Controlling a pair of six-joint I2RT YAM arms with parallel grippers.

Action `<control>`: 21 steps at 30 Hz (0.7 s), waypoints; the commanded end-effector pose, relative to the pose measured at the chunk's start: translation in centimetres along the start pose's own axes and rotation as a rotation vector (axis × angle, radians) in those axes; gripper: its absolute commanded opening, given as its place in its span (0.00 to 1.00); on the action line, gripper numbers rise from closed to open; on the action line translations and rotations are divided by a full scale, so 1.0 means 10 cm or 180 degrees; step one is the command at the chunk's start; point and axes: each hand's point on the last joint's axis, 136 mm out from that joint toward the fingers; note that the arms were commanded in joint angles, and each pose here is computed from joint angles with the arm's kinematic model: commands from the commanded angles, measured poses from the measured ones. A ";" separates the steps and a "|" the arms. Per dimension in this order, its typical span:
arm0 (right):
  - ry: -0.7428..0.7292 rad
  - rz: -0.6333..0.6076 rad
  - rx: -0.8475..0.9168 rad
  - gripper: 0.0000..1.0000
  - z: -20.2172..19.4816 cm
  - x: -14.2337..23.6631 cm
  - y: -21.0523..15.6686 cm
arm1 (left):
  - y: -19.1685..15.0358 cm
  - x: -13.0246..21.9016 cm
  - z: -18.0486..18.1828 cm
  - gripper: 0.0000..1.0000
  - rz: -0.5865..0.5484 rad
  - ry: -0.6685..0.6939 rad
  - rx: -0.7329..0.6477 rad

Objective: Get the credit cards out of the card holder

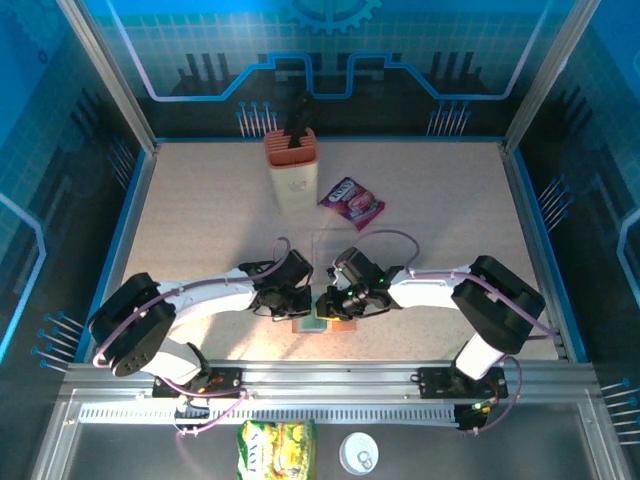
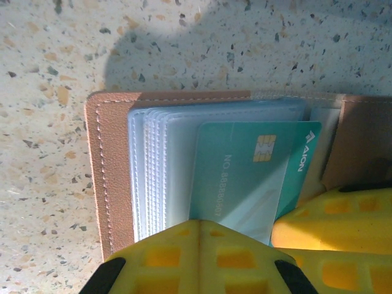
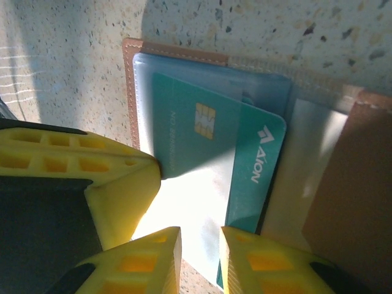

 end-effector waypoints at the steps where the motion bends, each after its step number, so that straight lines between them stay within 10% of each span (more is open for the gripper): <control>1: -0.0242 0.0012 -0.0041 0.23 -0.14 0.03 0.01 | -0.09 0.00 0.21 0.00 0.0045 0.0229 -0.0026; 21: -0.0251 -0.0098 0.0117 0.24 -0.05 0.22 0.03 | -0.03 0.08 0.08 0.00 -0.0020 0.0110 -0.0072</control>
Point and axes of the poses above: each hand's point on the last joint's axis, 136 mm out from that joint toward the fingers, its own x axis back along the fingers, its own z axis along the line the jaws close on, y = z × x, and after that the axes turned 1 degree about -x, right-handed
